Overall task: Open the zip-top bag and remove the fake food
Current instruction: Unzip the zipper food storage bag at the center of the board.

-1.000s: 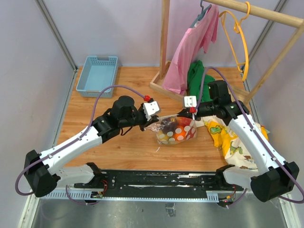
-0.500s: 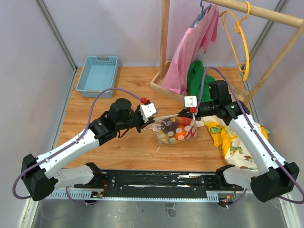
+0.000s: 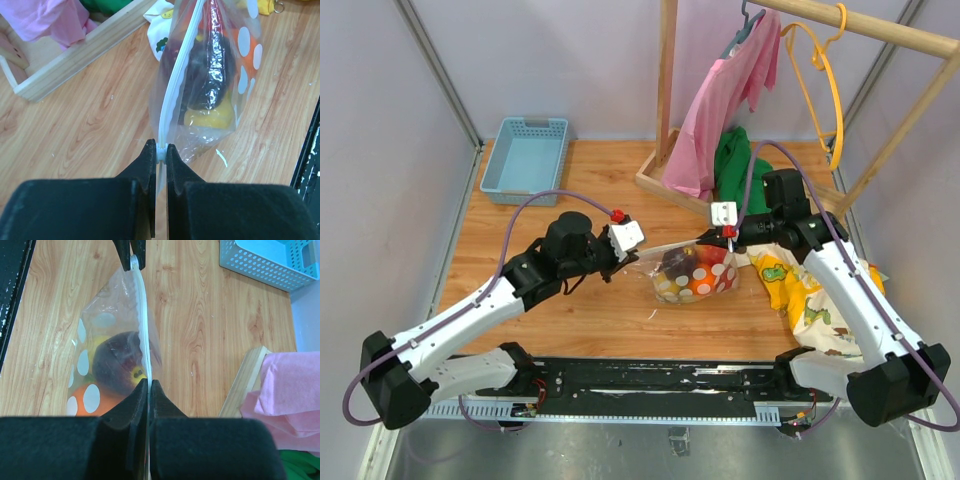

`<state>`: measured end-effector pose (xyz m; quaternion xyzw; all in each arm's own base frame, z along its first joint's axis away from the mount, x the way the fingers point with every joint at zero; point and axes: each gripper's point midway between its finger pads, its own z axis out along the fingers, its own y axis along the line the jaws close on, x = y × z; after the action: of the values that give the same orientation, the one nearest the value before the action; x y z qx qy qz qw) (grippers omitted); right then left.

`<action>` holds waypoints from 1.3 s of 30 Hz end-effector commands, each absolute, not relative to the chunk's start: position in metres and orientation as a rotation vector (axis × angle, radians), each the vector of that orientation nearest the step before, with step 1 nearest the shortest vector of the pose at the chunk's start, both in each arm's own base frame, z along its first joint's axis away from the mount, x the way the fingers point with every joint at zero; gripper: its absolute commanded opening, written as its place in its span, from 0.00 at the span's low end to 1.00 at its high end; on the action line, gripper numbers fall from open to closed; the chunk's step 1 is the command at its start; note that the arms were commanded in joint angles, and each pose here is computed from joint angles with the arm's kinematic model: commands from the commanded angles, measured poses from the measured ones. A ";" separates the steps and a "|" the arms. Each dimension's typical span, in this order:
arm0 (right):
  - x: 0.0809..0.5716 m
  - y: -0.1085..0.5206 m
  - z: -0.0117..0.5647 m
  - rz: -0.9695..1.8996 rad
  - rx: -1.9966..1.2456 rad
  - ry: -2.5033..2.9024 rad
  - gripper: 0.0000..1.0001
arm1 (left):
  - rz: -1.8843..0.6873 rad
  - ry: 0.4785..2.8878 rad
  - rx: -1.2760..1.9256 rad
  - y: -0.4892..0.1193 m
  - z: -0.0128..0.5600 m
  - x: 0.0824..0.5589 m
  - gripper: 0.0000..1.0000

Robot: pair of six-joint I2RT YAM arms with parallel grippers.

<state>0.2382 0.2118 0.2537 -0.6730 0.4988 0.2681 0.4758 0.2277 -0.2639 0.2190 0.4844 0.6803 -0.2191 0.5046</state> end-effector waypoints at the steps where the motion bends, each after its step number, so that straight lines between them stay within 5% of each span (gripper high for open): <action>1: 0.239 0.207 0.274 0.597 -1.635 1.162 0.01 | -0.468 1.701 1.176 -0.248 0.204 0.227 0.00; 23: 0.233 0.206 0.274 0.612 -1.637 1.159 0.01 | -0.387 1.734 1.113 -0.228 0.198 0.231 0.01; 25: 0.232 0.206 0.275 0.619 -1.633 1.160 0.01 | -0.391 1.730 1.058 -0.228 0.206 0.235 0.13; 28: 0.235 0.206 0.273 0.619 -1.609 1.184 0.01 | -0.470 1.719 0.842 -0.232 0.232 0.242 0.58; 30: 0.243 0.205 0.275 0.603 -1.571 1.223 0.01 | -0.550 1.704 0.669 -0.233 0.253 0.244 0.79; 33: 0.259 0.203 0.289 0.615 -1.441 1.307 0.01 | -0.700 1.665 0.398 -0.230 0.292 0.244 0.88; 39: 0.286 0.193 0.319 0.551 -1.262 1.385 0.01 | -0.895 1.649 0.159 -0.225 0.334 0.241 0.88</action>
<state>0.2632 0.1991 0.2744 -0.5951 0.5699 0.2544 0.5063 0.2375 -0.2264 0.2862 0.1802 0.7300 -0.3051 0.5844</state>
